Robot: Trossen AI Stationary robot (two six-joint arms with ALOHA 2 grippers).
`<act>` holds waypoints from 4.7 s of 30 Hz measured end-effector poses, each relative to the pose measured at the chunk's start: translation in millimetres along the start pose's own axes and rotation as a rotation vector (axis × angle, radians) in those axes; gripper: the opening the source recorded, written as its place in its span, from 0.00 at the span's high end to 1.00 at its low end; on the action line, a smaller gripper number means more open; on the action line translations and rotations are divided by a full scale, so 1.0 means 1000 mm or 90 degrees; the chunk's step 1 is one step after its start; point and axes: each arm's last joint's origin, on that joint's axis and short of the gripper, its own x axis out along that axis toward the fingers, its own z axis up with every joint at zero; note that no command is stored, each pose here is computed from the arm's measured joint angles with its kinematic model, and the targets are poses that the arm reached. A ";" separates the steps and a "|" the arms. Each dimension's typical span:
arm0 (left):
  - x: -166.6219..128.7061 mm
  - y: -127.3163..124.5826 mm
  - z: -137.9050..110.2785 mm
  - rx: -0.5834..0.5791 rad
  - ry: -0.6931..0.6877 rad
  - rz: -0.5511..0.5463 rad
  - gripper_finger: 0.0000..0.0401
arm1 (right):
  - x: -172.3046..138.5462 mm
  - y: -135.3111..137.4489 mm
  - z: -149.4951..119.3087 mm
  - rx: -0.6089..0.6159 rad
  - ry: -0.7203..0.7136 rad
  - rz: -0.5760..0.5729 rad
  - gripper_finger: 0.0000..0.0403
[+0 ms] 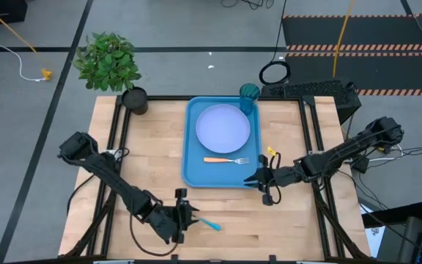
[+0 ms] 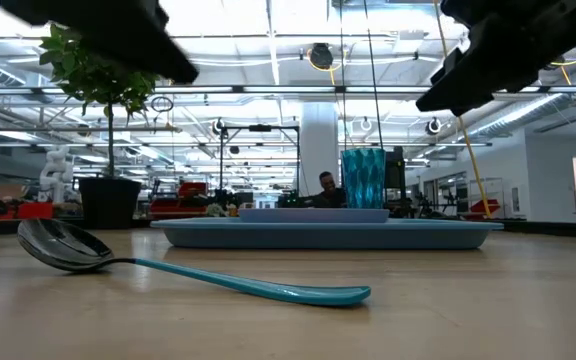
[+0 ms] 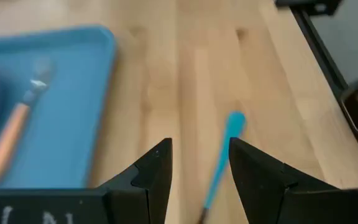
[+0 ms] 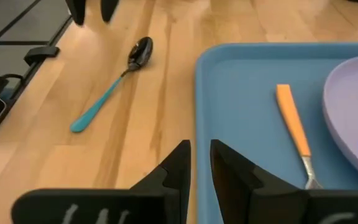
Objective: Pick and place plate/cup/fork/spoon on tray
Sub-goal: Put the blue spoon on the blue serving tray to the right of the orange fork
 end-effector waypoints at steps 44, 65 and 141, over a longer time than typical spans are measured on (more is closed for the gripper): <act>0.062 0.011 -0.042 0.101 0.178 -0.112 0.97 | 0.039 0.025 -0.020 -0.054 -0.005 0.039 0.86; 0.017 0.044 0.015 0.111 0.035 -0.016 0.98 | 0.041 0.014 -0.018 0.014 -0.018 -0.046 0.86; 0.055 0.147 0.047 -0.151 -0.089 0.103 0.60 | 0.047 -0.046 0.032 0.019 -0.203 0.036 1.00</act>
